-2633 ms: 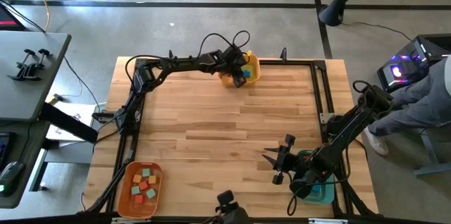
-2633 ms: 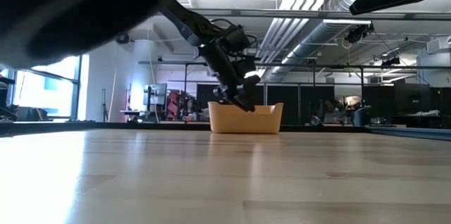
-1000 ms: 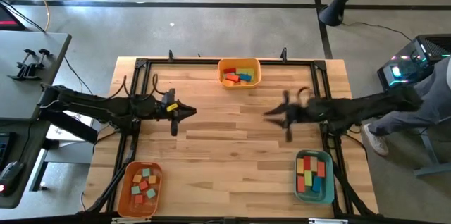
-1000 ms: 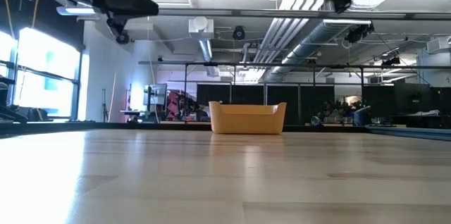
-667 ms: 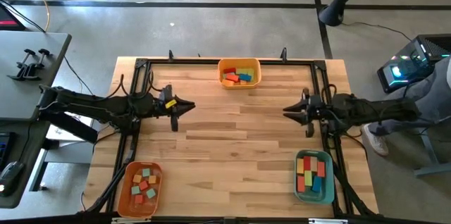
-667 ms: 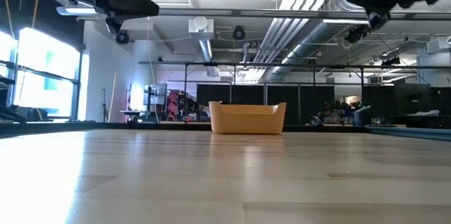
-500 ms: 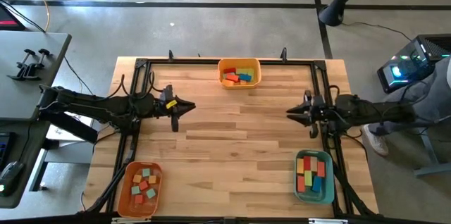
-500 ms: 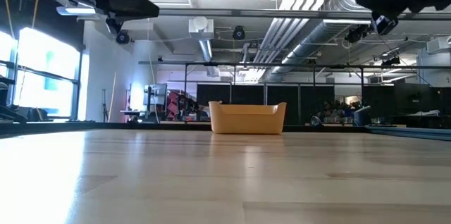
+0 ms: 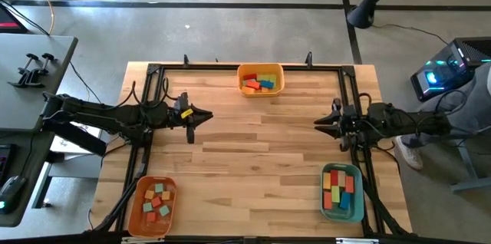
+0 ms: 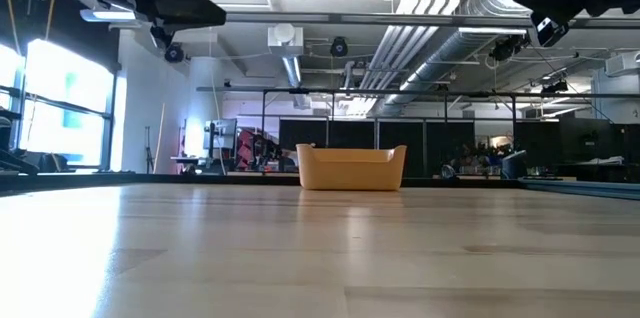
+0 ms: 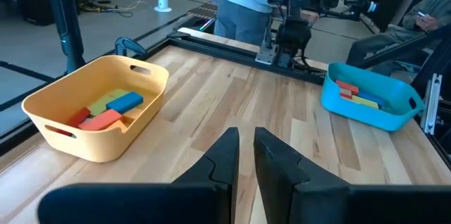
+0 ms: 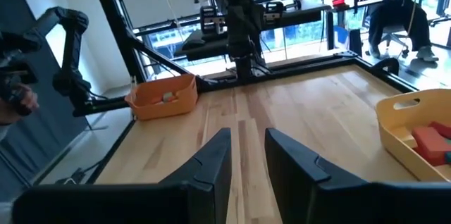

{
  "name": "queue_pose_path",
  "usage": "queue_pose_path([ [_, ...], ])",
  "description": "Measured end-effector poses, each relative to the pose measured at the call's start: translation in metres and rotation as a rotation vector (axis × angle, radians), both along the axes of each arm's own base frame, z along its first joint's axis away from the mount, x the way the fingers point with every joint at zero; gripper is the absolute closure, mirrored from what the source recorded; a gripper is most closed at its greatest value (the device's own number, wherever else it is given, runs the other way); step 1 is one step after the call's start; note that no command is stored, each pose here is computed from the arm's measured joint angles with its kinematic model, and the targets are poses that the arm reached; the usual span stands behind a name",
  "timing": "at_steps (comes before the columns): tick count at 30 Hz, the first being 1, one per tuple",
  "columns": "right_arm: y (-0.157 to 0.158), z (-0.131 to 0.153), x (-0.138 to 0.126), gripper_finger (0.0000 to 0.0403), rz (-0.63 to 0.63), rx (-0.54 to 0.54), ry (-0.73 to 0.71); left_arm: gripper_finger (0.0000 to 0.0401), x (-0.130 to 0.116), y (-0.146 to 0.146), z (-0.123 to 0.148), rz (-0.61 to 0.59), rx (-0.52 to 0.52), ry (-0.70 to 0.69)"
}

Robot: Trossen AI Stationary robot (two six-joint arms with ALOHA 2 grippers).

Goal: Sort blocks by size
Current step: Return to Home Position

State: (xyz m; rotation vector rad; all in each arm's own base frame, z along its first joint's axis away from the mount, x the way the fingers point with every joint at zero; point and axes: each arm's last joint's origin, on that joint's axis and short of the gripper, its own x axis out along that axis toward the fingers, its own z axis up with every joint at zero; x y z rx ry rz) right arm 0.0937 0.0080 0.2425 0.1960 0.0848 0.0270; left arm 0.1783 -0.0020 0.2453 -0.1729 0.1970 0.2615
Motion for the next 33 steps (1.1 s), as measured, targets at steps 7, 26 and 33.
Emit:
queue_pose_path([
  [7, -0.001, 0.001, 0.000, 0.0320, -0.027, -0.115, -0.011, 0.0370, 0.001, 0.002, 0.004, -0.016, 0.084, -0.017],
  [26, 0.006, -0.034, 0.011, 0.0320, 0.203, -0.123, -0.251, 0.0370, -0.036, 0.025, 0.023, -0.161, 0.140, -0.221],
  [33, 0.007, -0.051, 0.012, 0.0320, 0.225, -0.101, -0.303, 0.0370, -0.056, 0.021, -0.014, -0.150, 0.144, -0.324],
])
